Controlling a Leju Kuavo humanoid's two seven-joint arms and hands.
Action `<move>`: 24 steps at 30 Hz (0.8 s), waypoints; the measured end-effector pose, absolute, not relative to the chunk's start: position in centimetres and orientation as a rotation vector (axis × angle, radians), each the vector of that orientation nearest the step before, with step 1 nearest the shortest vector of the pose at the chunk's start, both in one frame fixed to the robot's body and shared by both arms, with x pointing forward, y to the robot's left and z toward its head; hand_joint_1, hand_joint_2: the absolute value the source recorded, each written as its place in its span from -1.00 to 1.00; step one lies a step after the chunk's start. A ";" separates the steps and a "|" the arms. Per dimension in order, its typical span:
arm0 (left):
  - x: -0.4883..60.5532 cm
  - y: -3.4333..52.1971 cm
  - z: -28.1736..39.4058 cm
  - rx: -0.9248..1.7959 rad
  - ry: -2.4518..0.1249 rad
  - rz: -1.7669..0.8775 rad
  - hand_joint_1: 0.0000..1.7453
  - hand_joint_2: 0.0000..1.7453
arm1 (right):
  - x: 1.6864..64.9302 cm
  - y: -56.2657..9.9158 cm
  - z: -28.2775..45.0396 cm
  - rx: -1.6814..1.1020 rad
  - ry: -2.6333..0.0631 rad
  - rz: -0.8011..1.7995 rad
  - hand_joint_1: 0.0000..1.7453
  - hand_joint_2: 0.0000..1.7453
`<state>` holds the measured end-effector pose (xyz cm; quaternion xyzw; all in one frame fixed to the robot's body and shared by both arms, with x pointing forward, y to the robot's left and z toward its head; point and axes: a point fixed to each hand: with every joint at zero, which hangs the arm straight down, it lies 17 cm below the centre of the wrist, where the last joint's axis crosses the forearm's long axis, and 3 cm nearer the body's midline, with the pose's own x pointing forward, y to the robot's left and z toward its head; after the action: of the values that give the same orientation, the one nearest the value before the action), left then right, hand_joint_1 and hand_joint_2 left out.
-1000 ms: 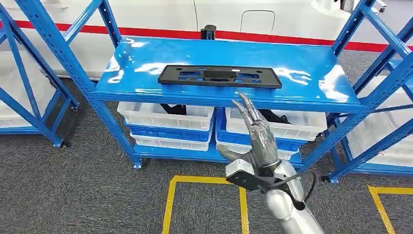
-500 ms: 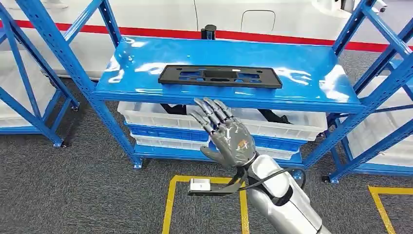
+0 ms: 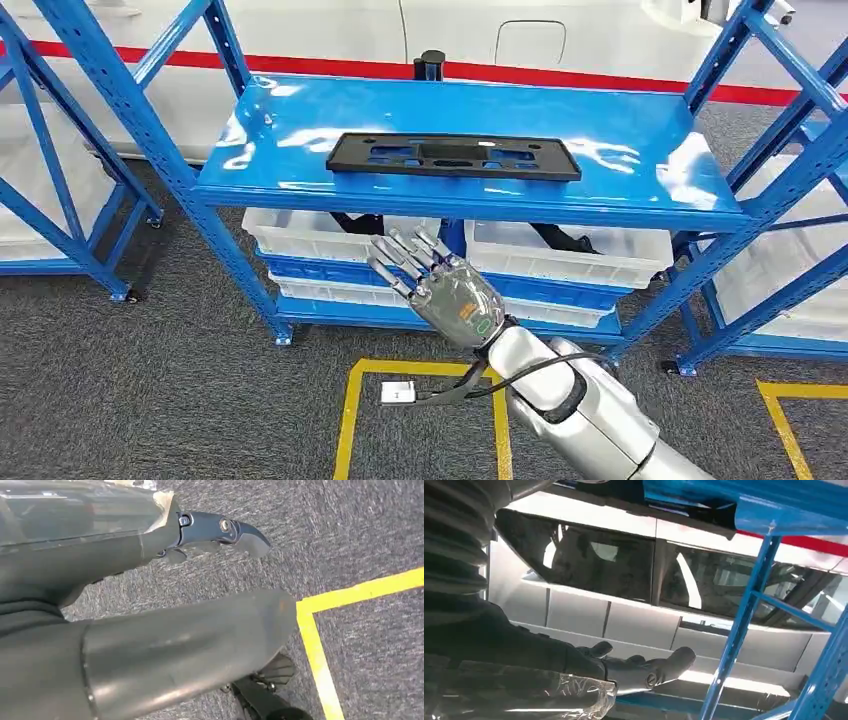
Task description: Take the parts from the cabinet and place them on the table.
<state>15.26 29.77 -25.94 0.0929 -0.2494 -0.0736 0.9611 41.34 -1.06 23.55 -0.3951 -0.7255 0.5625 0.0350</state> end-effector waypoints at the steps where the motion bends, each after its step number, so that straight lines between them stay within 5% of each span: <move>1: 15.3 29.9 -25.9 0.189 -0.505 -0.146 -1.00 -1.00 | 41.3 -1.0 23.4 -1.211 -2.227 1.732 -1.00 1.00; 24: 14.6 30.1 -26.1 0.201 -0.482 -0.110 -1.00 -1.00 | 47.4 -7.6 24.6 -1.234 -1.974 1.439 -1.00 1.00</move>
<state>14.62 30.09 -26.15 0.0991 -0.2382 -0.0544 0.9646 47.40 -7.61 24.60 -0.4416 -0.7065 0.5151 0.2011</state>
